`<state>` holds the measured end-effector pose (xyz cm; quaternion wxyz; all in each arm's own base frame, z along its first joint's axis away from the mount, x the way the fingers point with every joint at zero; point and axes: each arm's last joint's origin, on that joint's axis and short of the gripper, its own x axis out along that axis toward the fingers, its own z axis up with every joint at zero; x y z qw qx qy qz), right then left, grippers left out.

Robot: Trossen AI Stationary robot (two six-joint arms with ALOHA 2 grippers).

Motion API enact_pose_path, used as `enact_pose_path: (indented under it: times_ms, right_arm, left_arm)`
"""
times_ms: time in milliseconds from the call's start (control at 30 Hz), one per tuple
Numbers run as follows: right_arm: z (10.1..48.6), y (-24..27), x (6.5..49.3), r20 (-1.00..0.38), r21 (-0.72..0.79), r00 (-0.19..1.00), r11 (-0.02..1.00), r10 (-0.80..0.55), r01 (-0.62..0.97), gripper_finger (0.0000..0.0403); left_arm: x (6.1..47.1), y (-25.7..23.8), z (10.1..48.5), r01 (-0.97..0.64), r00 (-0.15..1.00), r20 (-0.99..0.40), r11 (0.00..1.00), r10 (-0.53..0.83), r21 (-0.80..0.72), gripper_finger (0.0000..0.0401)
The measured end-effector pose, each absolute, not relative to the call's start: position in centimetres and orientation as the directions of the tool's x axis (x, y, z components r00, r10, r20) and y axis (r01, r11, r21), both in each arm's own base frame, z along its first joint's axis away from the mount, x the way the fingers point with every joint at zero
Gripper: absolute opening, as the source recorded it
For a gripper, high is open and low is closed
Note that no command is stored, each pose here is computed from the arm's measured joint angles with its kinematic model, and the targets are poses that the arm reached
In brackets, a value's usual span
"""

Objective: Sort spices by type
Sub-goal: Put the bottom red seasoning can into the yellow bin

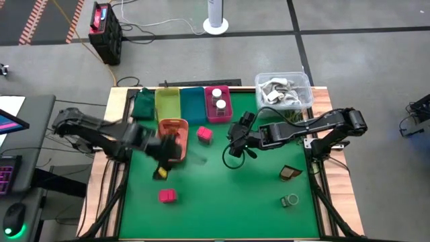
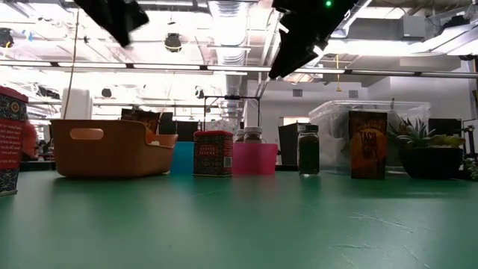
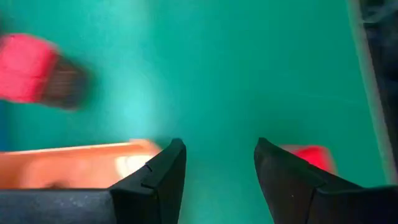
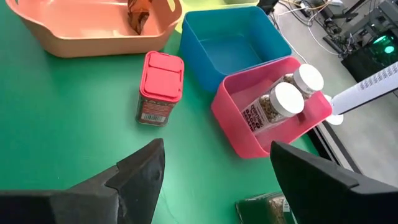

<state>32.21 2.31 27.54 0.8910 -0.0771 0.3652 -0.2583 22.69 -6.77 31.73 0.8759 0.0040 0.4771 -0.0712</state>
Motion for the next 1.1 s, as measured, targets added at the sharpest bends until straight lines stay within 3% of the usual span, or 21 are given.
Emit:
enact_pose_path:
  times_ms: [267, 533, 900, 1100]
  right_arm:
    - [27.6, 2.2, 32.2, -0.609, -0.318, 0.6, 0.853, -0.518, 0.414, 0.0321]
    - [27.7, 2.3, 32.4, -0.595, -0.304, 0.616, 0.854, -0.516, 0.422, 0.0321]
    - [27.8, 2.3, 32.5, -0.586, -0.305, 0.625, 0.855, -0.515, 0.419, 0.0321]
    - [27.8, 2.3, 32.5, -0.586, -0.307, 0.625, 0.855, -0.515, 0.417, 0.0321]
  left_arm:
    - [20.2, -14.0, 31.9, 0.054, 0.61, -0.78, 0.99, -0.139, -0.134, 0.0181]
    - [20.0, -20.0, 27.5, 0.075, 0.572, -0.819, 0.997, -0.042, 0.001, 0.0197]
    - [20.7, -20.5, 25.9, -0.078, 0.552, -0.834, 0.997, 0.026, -0.021, 0.0287]
    - [20.3, -20.1, 24.5, -0.141, 0.52, -0.852, 0.99, 0.052, -0.026, 0.0304]
